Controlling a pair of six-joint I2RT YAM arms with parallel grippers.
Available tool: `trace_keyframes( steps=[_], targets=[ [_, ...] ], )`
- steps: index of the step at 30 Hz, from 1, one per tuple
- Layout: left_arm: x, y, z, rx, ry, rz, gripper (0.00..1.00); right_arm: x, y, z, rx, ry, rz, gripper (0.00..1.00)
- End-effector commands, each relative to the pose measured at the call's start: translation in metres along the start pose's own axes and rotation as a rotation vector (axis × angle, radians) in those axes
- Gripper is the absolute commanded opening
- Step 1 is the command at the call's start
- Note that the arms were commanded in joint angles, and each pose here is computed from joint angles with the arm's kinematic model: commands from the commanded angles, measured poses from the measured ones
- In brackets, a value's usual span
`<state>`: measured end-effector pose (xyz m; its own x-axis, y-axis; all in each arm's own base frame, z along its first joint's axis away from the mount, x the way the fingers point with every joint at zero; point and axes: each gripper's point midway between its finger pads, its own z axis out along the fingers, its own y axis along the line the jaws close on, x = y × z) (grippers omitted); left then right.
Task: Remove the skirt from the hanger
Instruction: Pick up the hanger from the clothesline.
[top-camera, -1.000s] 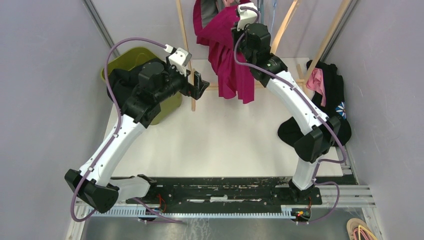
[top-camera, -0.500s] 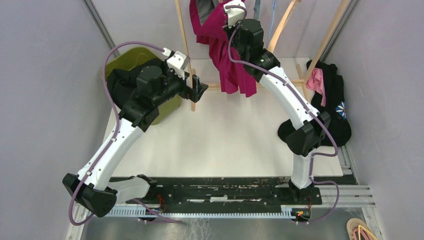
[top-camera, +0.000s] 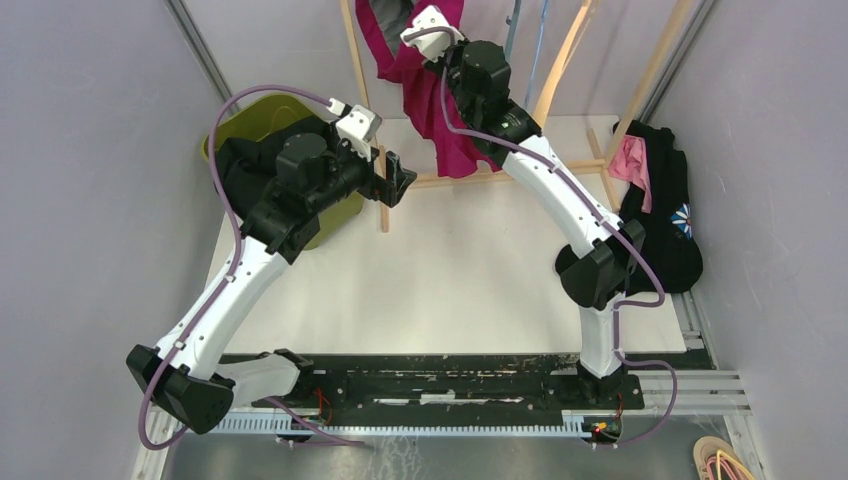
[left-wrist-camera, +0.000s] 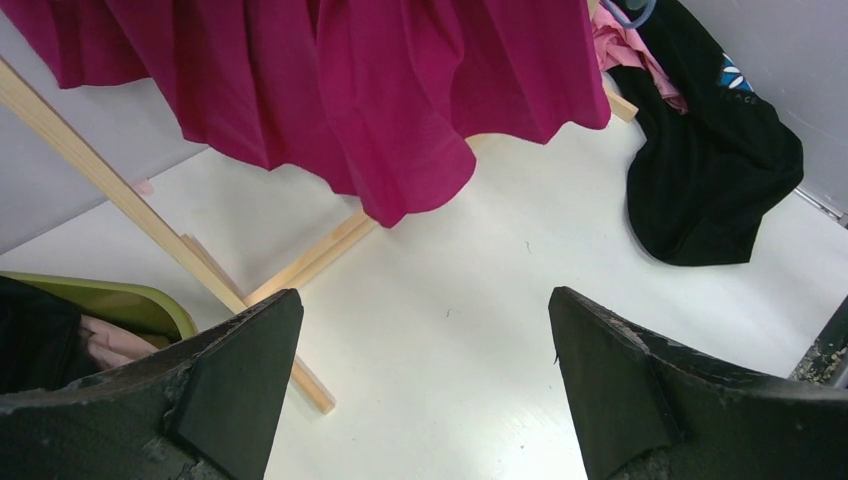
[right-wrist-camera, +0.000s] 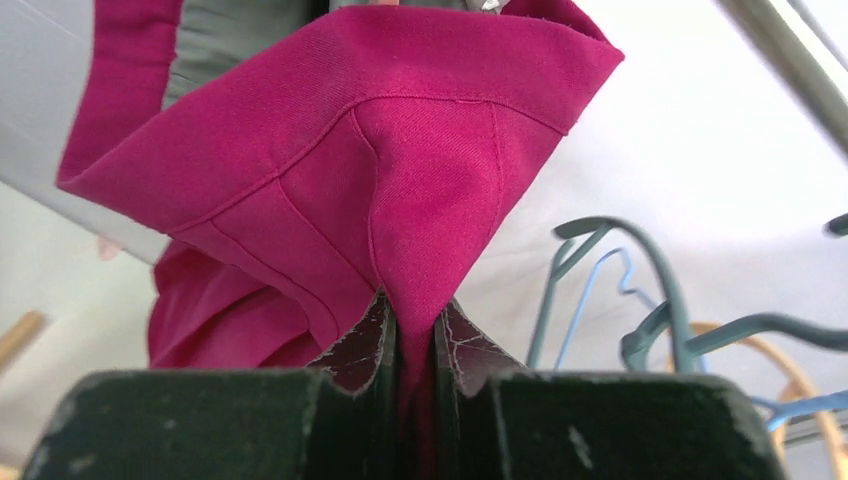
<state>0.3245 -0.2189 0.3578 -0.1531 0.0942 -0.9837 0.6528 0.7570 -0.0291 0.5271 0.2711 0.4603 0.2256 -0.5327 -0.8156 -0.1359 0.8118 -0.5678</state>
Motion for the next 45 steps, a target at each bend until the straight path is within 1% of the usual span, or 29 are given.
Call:
trace_keyframes(
  steps=[1, 8, 13, 21, 24, 30, 37, 45],
  targets=[
    [-0.012, 0.002, 0.002, 0.004, -0.045, 0.071, 1.00, -0.103, -0.107, -0.037, 0.340, -0.319, -0.049, 0.01],
    [-0.011, 0.001, 0.001, 0.009, -0.044, 0.068, 1.00, -0.090, -0.112, -0.034, 0.429, -0.268, -0.271, 0.01],
    [-0.010, 0.001, 0.000, 0.009, -0.035, 0.065, 1.00, -0.085, -0.110, -0.029, 0.458, -0.270, -0.368, 0.01],
    [-0.005, 0.003, 0.004, 0.004, -0.019, 0.057, 1.00, -0.088, -0.117, -0.044, 0.476, -0.294, -0.399, 0.01],
    [-0.002, 0.007, 0.013, -0.010, -0.014, 0.051, 1.00, -0.090, -0.123, -0.053, 0.488, -0.300, -0.404, 0.01],
    [0.000, 0.004, 0.034, 0.028, -0.016, 0.028, 1.00, -0.099, -0.134, -0.068, 0.507, -0.326, -0.405, 0.01],
    [0.000, 0.010, 0.055, 0.030, -0.011, 0.036, 1.00, -0.111, -0.150, -0.088, 0.524, -0.361, -0.396, 0.01],
    [0.011, 0.016, 0.076, 0.046, 0.005, 0.018, 0.99, -0.110, -0.149, -0.101, 0.494, -0.383, -0.384, 0.01]
  ],
)
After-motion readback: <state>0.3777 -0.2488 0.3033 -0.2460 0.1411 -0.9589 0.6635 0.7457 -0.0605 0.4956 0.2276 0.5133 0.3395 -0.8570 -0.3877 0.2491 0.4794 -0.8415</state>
